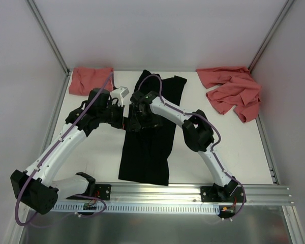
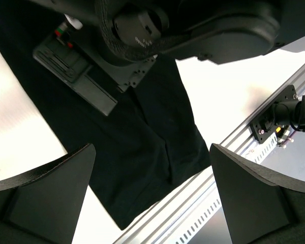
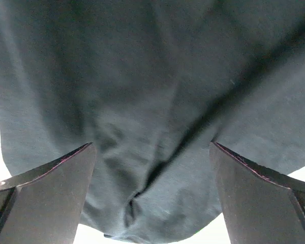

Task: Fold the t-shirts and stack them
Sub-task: Rotate the tshirt 90 degrees

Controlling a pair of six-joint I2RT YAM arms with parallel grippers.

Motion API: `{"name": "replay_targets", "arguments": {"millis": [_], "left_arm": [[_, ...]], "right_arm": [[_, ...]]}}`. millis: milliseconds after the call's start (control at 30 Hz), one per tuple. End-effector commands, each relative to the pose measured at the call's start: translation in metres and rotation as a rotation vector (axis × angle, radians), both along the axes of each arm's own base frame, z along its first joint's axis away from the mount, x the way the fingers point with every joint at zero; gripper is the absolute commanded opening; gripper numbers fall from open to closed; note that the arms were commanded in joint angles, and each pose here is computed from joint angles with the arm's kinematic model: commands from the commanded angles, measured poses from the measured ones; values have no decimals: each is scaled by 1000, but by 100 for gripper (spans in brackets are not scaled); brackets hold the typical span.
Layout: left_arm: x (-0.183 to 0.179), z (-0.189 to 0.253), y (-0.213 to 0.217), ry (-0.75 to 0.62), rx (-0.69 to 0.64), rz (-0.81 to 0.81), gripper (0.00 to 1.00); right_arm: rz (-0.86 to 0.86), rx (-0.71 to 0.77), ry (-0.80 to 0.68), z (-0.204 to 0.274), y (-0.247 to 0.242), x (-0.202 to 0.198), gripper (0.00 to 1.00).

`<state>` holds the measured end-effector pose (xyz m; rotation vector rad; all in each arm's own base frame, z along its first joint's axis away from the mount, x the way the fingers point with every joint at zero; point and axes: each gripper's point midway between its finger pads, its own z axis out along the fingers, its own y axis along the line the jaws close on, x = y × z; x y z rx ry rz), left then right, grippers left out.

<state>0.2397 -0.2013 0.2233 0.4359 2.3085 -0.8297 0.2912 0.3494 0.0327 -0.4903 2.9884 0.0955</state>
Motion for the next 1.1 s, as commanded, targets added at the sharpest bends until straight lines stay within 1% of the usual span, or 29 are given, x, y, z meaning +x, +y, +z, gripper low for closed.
{"name": "replay_targets", "arguments": {"millis": [0, 533, 733, 1067], "left_arm": [[2, 8, -3, -8, -5, -19, 98], [11, 3, -1, 25, 40, 1, 99], [15, 1, -2, 35, 53, 1, 99], [20, -4, -4, 49, 61, 2, 99]], "right_arm": [[-45, 91, -14, 12, 19, 15, 100], [-59, 71, -15, -9, -9, 32, 99], [-51, 65, -6, -16, -16, 29, 100], [-26, 26, 2, -20, -42, 27, 100]]}}
